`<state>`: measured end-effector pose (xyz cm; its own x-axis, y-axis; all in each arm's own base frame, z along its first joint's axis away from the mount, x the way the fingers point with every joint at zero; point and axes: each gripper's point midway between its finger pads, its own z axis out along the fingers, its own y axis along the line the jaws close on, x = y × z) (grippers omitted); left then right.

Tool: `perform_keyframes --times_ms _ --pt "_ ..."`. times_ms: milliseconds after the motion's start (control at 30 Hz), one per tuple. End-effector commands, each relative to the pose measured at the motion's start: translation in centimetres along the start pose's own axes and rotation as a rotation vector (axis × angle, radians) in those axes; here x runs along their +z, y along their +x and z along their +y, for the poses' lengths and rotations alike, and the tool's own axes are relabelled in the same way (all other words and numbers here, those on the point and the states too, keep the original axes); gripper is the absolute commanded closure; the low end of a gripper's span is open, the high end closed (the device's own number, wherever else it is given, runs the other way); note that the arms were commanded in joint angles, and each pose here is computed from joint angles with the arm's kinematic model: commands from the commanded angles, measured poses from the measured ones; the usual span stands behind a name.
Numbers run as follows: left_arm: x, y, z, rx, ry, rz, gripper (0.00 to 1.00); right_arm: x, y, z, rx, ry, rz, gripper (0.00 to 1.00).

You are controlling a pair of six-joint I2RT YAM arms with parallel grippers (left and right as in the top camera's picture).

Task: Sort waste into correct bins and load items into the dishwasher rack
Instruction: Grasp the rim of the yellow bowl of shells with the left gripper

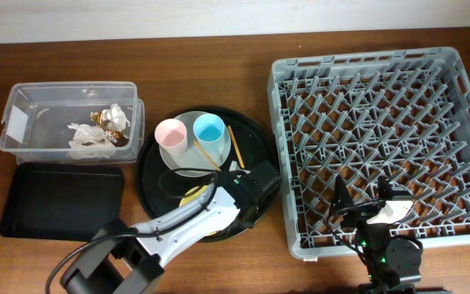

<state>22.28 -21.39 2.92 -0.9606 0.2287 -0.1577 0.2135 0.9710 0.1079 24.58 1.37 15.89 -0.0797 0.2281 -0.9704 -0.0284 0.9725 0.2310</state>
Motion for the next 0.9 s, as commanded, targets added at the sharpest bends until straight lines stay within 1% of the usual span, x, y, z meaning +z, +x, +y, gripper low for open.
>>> perform_keyframes --times_ms 0,67,200,300,367,533,700,767,867 --pt "0.5 -0.8 1.0 -0.012 -0.06 -0.043 0.81 0.0 0.2 -0.3 0.001 0.01 0.004 0.02" --pt "0.4 -1.1 1.2 -0.02 -0.062 -0.05 0.82 0.0 0.2 -0.3 0.001 0.01 0.004 0.02" --pt "0.0 -2.4 2.1 -0.046 -0.09 -0.085 0.95 0.0 0.2 -0.3 0.001 0.01 0.004 0.02" --pt "-0.4 -2.6 2.6 -0.053 -0.103 -0.09 0.95 0.0 0.2 -0.3 0.001 0.01 0.004 0.02" --pt "-0.6 -2.6 2.6 -0.052 -0.102 -0.092 0.99 0.0 0.2 -0.3 0.001 0.01 0.004 0.02" --pt "-1.2 -2.5 3.1 -0.009 -0.112 -0.091 0.99 0.0 0.2 -0.3 0.001 0.01 0.004 0.02" --pt "-3.0 -2.7 4.3 -0.048 -0.091 -0.092 1.0 0.0 0.2 -0.3 0.001 0.01 0.004 0.02" --pt "-4.3 -2.9 5.1 -0.066 -0.045 -0.085 0.99 0.0 0.2 -0.3 0.001 0.01 0.004 0.02" --pt "-6.7 -3.8 6.9 -0.099 0.075 -0.098 1.0 0.0 0.2 -0.3 0.001 0.01 0.004 0.02"
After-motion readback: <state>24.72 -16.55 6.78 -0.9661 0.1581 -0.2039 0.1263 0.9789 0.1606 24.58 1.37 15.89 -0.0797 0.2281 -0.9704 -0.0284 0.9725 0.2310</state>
